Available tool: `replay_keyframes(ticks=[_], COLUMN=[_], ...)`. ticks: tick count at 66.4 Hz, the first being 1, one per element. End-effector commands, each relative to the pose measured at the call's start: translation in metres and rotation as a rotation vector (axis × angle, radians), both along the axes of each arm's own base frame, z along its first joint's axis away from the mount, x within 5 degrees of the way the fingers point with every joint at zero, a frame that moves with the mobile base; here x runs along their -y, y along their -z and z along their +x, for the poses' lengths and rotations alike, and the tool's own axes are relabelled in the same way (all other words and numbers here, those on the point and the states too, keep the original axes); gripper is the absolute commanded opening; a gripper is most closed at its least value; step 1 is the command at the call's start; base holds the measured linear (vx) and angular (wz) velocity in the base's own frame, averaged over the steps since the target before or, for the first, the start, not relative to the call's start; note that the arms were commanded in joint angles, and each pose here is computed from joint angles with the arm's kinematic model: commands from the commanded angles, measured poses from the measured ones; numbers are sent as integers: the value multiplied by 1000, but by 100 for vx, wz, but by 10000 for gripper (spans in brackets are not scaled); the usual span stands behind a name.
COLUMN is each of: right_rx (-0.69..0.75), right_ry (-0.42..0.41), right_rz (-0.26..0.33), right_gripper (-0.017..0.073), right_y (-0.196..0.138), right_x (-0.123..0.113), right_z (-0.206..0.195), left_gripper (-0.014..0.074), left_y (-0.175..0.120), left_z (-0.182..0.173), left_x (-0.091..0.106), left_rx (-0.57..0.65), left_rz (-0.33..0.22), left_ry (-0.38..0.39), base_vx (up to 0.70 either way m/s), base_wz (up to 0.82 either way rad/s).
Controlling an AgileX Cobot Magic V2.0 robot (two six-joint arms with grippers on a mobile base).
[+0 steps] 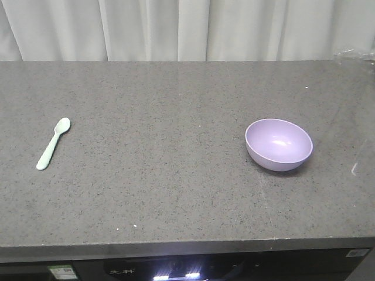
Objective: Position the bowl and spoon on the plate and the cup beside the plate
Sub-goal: 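Drive closer and align the base with the countertop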
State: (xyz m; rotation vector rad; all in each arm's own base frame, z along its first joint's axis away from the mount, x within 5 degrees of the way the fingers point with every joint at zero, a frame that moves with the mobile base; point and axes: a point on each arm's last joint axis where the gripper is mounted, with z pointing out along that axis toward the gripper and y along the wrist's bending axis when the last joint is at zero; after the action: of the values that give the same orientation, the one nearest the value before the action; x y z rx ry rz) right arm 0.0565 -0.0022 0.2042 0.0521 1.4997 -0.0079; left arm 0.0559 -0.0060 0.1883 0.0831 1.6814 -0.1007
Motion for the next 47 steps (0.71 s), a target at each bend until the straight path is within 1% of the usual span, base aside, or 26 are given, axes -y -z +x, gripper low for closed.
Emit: replay_keyframes(ticks=[1, 47], right_rx=[73, 73], right_ry=[7, 7], right_rz=[-6, -6], right_gripper=[-3, -3], right_y=[-6, -6], right_x=[0, 0], right_z=[-1, -1], left_gripper=[-6, -6], left_y=[-9, -9], left_z=[1, 1], left_x=[1, 1], left_rx=[69, 69], left_rz=[-25, -25], left_ry=[5, 5], base_vx=[5, 4], base_wz=[0, 1])
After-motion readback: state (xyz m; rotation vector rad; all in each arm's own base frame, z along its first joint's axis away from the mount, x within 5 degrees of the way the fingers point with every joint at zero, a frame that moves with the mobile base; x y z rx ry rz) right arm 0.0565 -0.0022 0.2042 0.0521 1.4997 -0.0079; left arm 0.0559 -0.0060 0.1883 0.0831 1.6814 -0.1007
